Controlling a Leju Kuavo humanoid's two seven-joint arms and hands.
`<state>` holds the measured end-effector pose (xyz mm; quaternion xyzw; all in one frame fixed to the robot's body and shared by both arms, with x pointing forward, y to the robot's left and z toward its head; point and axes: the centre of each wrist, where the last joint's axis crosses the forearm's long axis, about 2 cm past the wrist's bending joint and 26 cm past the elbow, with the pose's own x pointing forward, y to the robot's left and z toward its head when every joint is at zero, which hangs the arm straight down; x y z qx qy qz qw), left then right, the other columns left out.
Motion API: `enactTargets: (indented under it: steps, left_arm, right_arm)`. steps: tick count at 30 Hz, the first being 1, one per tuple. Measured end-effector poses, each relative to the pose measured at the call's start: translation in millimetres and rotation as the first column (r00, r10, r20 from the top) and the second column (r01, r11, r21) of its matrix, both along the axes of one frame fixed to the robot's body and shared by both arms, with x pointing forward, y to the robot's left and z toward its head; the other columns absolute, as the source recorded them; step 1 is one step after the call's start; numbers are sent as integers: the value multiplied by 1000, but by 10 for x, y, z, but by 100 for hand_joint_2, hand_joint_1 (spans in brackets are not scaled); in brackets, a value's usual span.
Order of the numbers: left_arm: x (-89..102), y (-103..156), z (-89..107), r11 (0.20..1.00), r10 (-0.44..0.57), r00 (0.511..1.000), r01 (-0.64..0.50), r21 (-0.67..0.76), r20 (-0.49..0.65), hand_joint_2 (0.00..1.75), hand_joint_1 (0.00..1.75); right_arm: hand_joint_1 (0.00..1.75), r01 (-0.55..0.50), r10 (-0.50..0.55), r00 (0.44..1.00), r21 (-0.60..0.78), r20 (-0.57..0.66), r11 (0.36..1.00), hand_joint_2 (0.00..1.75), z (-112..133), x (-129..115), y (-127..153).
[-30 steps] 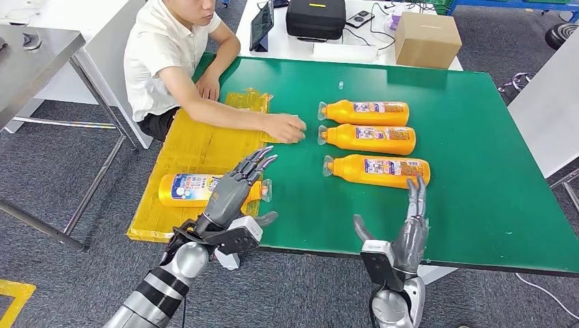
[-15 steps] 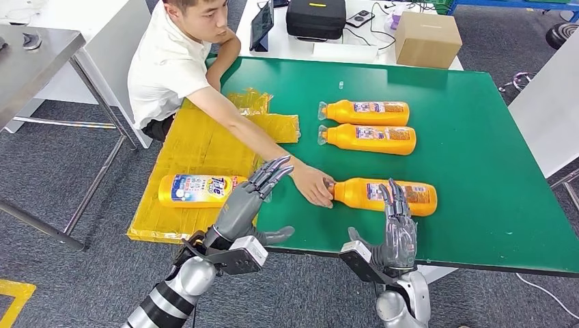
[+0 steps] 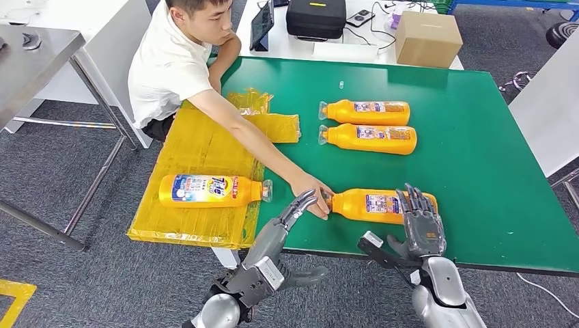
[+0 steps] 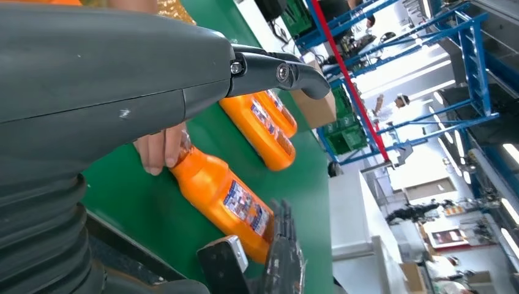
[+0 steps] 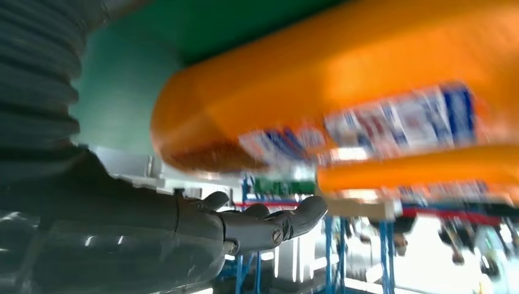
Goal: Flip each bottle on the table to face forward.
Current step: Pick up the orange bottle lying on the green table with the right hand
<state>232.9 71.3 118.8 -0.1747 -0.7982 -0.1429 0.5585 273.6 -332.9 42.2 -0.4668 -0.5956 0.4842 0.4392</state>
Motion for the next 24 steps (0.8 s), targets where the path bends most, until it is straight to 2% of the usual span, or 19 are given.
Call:
enactTargets:
  steps: [5,14,24]
  left_arm:
    - [-33,-17,-12,999,8,999,-6,47,-45,175,0]
    - [-49,-19,-23,998,6,998,-3,58,-56,175,0]
    - [-80,-41,-33,995,-25,997,32,95,-69,175,0]
  right_arm:
    - [0,56,-63,992,-64,-108,996,175,52,98,-101]
    - [0,57,-70,990,-107,-126,993,175,77,132,-159]
    - [0,130,-169,968,-206,-184,970,175,194,245,-316]
